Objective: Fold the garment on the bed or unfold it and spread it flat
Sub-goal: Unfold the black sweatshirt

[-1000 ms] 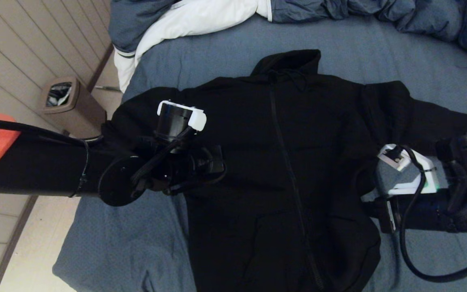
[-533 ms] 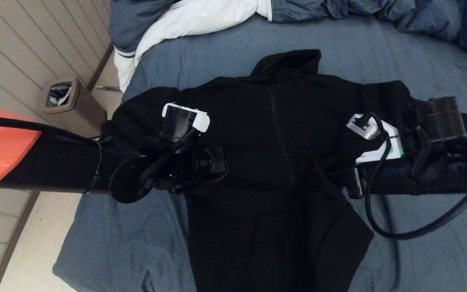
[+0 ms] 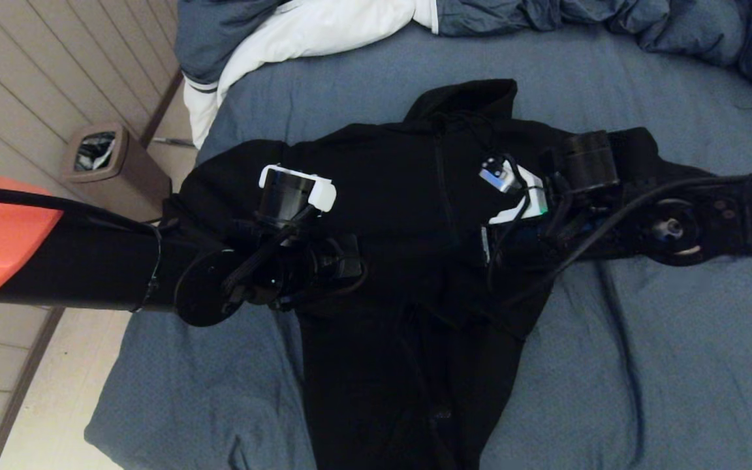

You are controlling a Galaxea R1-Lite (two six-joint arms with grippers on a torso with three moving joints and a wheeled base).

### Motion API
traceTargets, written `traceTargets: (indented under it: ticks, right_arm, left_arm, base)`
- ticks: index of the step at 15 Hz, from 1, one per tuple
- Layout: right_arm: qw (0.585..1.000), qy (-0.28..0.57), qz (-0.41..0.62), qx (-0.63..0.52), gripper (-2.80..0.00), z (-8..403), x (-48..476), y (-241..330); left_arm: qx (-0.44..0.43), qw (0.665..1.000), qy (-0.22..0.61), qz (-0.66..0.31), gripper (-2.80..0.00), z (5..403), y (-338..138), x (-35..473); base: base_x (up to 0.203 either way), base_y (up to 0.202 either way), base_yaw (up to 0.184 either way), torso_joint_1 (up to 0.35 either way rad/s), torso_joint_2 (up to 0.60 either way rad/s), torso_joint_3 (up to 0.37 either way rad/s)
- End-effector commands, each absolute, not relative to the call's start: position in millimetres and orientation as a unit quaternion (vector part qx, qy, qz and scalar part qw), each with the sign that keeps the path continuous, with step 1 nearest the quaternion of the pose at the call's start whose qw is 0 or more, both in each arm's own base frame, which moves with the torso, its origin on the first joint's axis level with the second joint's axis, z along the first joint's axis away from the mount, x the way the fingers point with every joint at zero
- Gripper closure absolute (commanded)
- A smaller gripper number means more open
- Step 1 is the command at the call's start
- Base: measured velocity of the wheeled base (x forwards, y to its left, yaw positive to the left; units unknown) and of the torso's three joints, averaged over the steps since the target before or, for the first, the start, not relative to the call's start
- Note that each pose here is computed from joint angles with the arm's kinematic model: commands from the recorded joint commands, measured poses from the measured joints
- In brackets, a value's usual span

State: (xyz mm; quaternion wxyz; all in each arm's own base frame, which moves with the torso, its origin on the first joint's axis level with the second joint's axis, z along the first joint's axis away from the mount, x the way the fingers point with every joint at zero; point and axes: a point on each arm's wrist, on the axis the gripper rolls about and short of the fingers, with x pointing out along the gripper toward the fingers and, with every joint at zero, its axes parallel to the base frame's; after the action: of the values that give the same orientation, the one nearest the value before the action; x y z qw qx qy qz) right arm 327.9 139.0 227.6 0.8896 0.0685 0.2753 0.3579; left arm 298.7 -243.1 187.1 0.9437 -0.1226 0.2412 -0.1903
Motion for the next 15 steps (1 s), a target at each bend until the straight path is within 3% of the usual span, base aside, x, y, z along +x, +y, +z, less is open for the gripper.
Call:
traceTargets:
  ticks: [1, 9, 14, 15]
  right_arm:
    - [0.895, 0.270, 0.351, 0.061, 0.00, 227.5, 335.9, 152.3]
    - [0.926, 0.209, 0.309, 0.059, 0.00, 280.1, 294.3, 113.0]
    - [0.911, 0.288, 0.291, 0.052, 0.00, 267.4, 253.1, 93.1]
    - [0.906, 0.303, 0.291, 0.048, -2.80, 261.3, 246.9, 91.6]
  left_arm:
    - [-0.128, 0.945, 0.233, -0.192, 0.00, 194.2, -240.7, 295.8]
    - [-0.129, 0.944, 0.232, -0.194, 0.00, 195.6, -240.5, 293.7]
    - [-0.127, 0.943, 0.238, -0.195, 0.00, 190.7, -244.0, 294.1]
    - [-0.126, 0.943, 0.239, -0.196, 0.00, 189.8, -244.9, 293.5]
  base:
    - [0.000, 0.000, 0.000, 0.000, 0.00, 0.000]
    - [0.000, 0.000, 0.000, 0.000, 0.00, 0.000]
    - [0.000, 0.000, 0.000, 0.000, 0.00, 0.000]
    - [0.000, 0.000, 0.000, 0.000, 0.00, 0.000]
